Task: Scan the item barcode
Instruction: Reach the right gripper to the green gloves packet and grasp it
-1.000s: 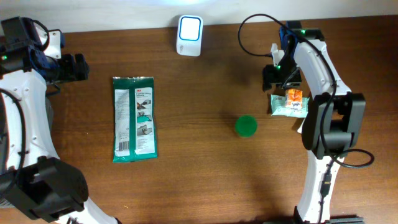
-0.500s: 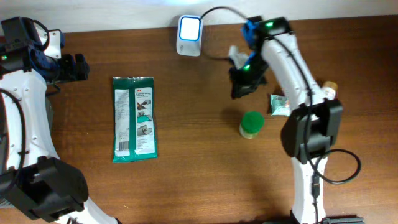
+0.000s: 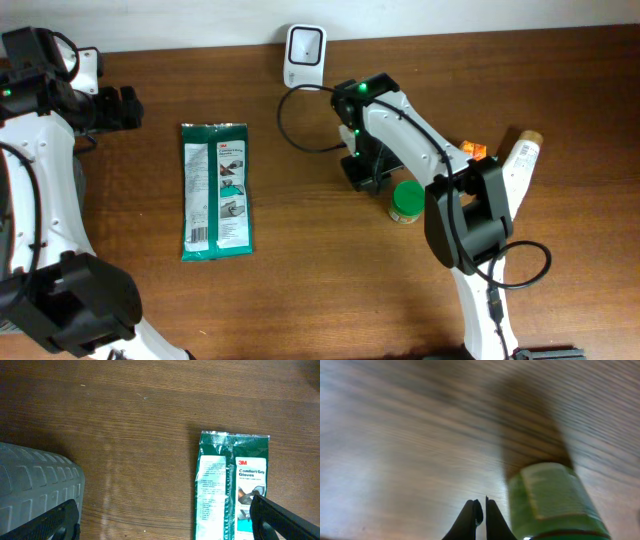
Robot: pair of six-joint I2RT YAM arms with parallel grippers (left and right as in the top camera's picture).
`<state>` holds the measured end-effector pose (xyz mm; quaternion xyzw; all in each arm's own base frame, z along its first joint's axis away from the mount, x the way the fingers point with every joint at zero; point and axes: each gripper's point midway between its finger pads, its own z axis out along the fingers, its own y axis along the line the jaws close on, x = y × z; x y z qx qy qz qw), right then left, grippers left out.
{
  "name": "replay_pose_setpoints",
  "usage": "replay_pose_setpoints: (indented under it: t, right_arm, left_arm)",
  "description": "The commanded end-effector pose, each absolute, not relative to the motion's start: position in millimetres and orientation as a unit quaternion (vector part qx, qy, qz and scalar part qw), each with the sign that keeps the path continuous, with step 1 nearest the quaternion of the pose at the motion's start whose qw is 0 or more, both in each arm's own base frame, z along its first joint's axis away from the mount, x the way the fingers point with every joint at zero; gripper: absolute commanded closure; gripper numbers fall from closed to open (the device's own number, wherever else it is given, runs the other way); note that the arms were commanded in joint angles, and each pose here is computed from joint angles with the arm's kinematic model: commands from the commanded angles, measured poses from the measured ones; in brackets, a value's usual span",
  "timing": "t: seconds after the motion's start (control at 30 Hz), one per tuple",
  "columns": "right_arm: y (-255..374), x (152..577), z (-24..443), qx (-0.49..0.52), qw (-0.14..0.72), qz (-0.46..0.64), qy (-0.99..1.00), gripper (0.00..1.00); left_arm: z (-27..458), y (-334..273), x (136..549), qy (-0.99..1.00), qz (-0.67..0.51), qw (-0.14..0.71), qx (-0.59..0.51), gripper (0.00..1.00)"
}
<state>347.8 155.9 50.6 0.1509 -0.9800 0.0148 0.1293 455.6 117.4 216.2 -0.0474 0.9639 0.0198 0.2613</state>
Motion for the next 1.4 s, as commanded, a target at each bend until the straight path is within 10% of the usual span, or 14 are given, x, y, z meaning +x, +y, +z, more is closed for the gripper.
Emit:
replay_pose_setpoints:
  t: [0.0, 0.7, 0.83, 1.2, 1.37]
  right_arm:
    - [125, 345, 44, 0.075, 0.139, 0.079, -0.984, 0.95]
    - [100, 377, 56, 0.024, 0.118, -0.018, -0.993, 0.94]
    - [195, 401, 70, 0.087, 0.054, -0.215, -0.971, 0.64]
    - [352, 411, 91, 0.219, -0.098, -0.290, -0.927, 0.04]
    - [377, 404, 79, 0.171, -0.101, -0.267, -0.943, 0.02]
  left_arm:
    - [216, 119, 457, 0.964, 0.017, 0.263, -0.042, 0.01]
    - [216, 119, 457, 0.964, 0.017, 0.263, -0.042, 0.01]
    - [216, 119, 457, 0.964, 0.017, 0.263, -0.042, 0.01]
    - [216, 119, 457, 0.964, 0.017, 0.263, -0.042, 0.01]
    - [216, 119, 457, 0.964, 0.017, 0.263, -0.042, 0.01]
